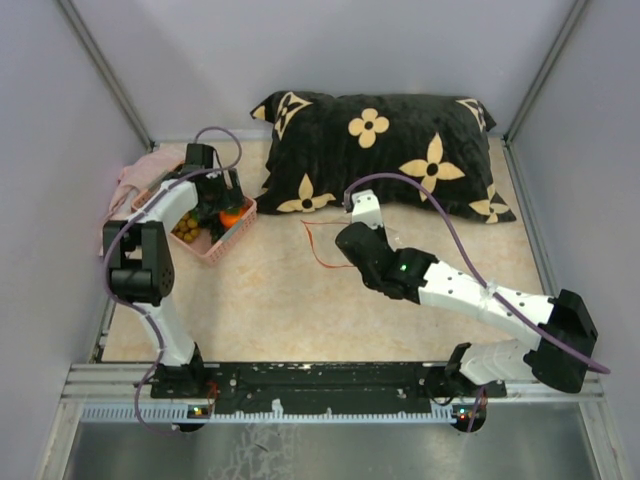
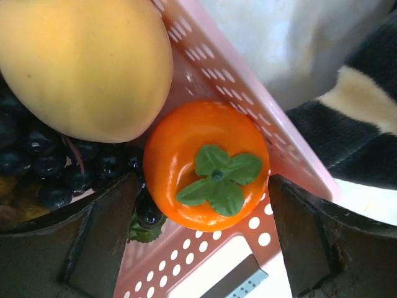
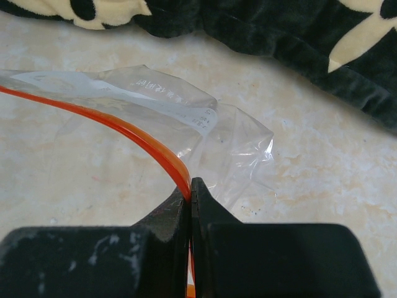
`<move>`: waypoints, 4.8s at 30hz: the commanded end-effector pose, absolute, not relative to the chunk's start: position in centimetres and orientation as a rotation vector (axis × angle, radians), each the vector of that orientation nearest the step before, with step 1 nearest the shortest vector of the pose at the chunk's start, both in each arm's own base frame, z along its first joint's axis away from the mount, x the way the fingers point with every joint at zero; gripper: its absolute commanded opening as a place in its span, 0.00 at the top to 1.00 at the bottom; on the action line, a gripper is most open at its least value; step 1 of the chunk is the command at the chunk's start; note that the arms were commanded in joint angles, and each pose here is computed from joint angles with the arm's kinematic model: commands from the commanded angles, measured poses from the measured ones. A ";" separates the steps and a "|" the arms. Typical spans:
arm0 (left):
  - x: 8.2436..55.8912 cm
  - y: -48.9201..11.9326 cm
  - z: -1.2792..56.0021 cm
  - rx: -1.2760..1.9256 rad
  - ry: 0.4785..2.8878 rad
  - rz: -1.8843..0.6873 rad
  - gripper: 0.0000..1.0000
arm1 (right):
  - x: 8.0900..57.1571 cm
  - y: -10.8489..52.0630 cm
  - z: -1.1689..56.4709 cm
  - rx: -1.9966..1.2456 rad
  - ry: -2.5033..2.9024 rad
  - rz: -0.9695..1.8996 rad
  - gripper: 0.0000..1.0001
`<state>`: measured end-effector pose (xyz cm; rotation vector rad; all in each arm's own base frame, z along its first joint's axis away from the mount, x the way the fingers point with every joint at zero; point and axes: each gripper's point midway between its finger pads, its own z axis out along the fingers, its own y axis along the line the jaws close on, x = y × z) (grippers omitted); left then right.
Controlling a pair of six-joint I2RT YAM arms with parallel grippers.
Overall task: Place the food in the zip-top bag and seal the zipper
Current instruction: Pick up the fake fruit from the bin, then place the fake fruit in the zipper food storage bag.
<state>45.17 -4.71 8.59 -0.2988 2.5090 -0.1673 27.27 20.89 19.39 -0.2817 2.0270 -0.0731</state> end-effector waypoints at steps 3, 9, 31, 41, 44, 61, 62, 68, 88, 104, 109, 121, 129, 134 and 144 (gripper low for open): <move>43.9 -5.2 6.0 -0.243 2.611 -0.189 0.09 | 28.1 21.2 20.6 -0.231 1.979 -0.042 1.00; 43.1 -6.2 4.0 -0.190 2.670 -0.185 0.09 | 28.0 21.6 20.3 -0.241 1.987 -0.023 1.00; 42.4 -5.6 9.2 -0.161 2.538 -0.149 0.40 | 27.4 21.2 20.6 -0.235 1.990 0.014 1.00; 40.0 -6.0 12.9 -0.159 2.462 -0.209 0.41 | 27.3 21.9 21.1 -0.240 1.990 0.055 1.00; 39.0 -6.7 13.9 -0.158 2.434 -0.267 0.41 | 27.3 22.0 21.3 -0.239 1.988 0.063 1.00; 32.3 -13.7 21.4 -0.012 2.113 -0.811 0.42 | 27.9 24.2 21.5 -0.260 1.991 0.119 1.00; 31.7 -14.4 22.0 0.015 2.089 -0.847 0.42 | 27.9 24.3 21.4 -0.262 1.992 0.121 1.00; 28.6 -18.5 26.4 0.165 1.916 -0.978 0.42 | 27.8 25.1 21.4 -0.278 1.997 0.134 1.00; 23.7 -26.4 30.3 0.411 1.510 -1.171 0.41 | 26.6 27.4 22.0 -0.283 2.019 0.296 1.00; 23.4 -28.4 23.5 0.485 1.609 -0.963 0.39 | 25.3 28.3 24.4 -0.264 1.983 0.467 1.00; 24.1 -27.6 22.4 0.465 1.658 -0.878 0.36 | 25.1 28.2 24.7 -0.262 1.976 0.485 1.00; 24.4 -28.1 21.7 0.506 1.752 -0.814 0.18 | 24.8 28.7 24.8 -0.270 1.965 0.533 1.00; 24.6 -27.9 23.0 0.497 1.804 -0.781 0.03 | 24.8 28.5 24.4 -0.266 1.970 0.525 1.00; 24.1 -27.7 23.8 0.468 1.847 -0.806 0.03 | 24.9 28.4 24.4 -0.257 1.966 0.527 1.00; 22.0 -23.3 24.0 0.258 2.079 -0.717 0.09 | 25.0 28.1 24.3 -0.246 1.971 0.512 1.00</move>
